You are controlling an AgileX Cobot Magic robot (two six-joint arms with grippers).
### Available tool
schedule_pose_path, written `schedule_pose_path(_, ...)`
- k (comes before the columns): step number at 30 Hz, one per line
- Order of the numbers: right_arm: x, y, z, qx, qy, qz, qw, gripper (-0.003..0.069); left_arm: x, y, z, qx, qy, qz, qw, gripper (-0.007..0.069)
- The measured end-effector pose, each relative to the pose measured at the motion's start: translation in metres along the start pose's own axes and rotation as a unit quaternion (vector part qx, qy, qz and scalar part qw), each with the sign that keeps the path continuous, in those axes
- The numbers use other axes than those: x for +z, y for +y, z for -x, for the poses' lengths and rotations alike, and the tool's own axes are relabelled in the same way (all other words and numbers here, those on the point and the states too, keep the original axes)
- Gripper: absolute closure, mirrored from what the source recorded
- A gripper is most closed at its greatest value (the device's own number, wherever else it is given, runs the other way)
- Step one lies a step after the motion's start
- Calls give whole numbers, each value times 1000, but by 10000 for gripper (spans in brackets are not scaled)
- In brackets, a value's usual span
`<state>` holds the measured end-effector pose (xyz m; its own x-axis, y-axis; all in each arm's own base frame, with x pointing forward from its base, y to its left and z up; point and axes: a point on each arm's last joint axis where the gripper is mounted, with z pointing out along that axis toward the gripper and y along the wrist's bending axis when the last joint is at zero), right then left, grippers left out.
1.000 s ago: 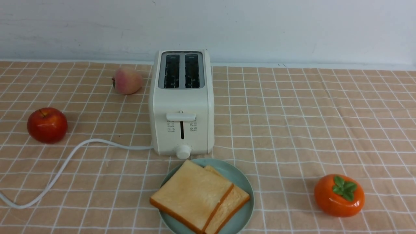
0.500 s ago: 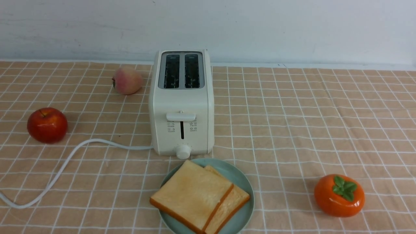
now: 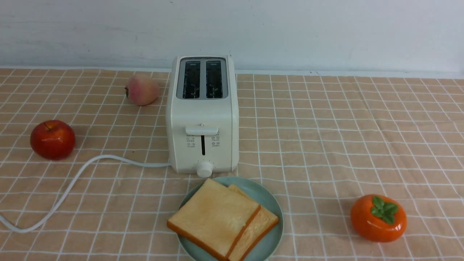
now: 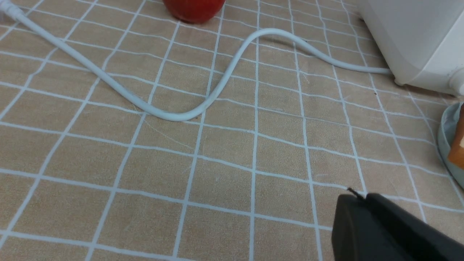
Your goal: Take toasted bread from bread machine on light coffee tablecloth place on plate.
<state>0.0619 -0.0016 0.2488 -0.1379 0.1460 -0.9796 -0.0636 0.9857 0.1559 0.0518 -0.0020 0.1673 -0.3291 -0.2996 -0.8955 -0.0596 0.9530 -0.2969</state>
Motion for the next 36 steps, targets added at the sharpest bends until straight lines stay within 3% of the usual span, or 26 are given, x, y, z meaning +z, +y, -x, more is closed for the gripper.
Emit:
schedule_pose_path(6, 0, -1, 0, -41, -1, -7, 999, 591, 0, 0, 0, 0, 0, 1, 1000, 608)
schedule_pose_path(13, 0, 1, -10, -39, 45, -5, 998, 584, 0, 0, 0, -1, -1, 2, 1000, 606)
schedule_pose_path(25, -2, -2, -19, -72, 87, -65, 992, 573, 0, 0, 0, -1, -1, 2, 1000, 599)
schedule_pose_path(30, -8, -2, -31, -77, 132, -68, 986, 573, 0, 0, 0, -1, -1, 2, 1000, 594)
schedule_pose_path(36, -13, -5, -45, -92, 99, -72, 988, 570, 0, 0, 0, -1, -2, 1, 1000, 589)
